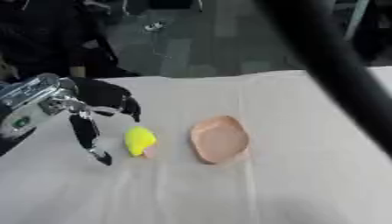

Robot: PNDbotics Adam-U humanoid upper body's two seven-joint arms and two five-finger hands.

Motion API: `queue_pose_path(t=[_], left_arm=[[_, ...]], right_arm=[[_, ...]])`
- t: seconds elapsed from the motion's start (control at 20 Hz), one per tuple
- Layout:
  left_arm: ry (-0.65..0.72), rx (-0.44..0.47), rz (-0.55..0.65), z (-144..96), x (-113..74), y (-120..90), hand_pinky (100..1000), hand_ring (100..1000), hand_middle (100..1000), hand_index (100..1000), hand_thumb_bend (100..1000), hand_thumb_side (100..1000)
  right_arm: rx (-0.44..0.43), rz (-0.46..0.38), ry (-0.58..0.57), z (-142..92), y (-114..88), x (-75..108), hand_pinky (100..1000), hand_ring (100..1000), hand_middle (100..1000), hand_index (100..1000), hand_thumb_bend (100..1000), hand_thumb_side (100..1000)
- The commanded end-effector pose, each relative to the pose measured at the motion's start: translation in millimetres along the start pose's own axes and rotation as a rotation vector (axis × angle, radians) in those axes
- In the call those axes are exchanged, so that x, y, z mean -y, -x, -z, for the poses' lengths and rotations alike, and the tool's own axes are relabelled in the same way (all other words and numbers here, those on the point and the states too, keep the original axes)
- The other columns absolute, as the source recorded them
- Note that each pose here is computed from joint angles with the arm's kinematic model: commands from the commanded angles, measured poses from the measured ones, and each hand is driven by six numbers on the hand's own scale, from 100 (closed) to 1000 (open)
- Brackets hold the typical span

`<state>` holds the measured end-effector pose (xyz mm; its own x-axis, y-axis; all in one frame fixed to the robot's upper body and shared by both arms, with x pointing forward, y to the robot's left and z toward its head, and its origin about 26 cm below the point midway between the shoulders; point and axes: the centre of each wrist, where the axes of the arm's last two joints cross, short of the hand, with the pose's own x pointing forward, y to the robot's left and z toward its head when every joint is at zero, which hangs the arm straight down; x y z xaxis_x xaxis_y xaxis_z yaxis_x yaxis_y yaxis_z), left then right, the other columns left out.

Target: Pick up objects on the table and place them in the box.

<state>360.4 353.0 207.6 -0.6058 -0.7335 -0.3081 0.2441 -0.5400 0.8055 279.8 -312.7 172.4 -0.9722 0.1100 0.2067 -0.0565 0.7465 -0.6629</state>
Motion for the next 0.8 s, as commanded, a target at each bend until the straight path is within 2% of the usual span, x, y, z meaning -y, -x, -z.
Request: queue_pose_path(t=[0.05,0.8], left_arm=[[-0.008,-0.026,0.012,-5,-5.6,11,1000,853,851,883,633,644],[-0.031,-0.011,0.001,2,4.1,11,1000,837,846,874,563,636]], right_arm=[[0.057,-0.032,-0.065,7,-2,8.9,226,383,382,501,100,1000],[0.096,-0.021,-0.09,19,0,17.7,227,384,383,501,100,1000]])
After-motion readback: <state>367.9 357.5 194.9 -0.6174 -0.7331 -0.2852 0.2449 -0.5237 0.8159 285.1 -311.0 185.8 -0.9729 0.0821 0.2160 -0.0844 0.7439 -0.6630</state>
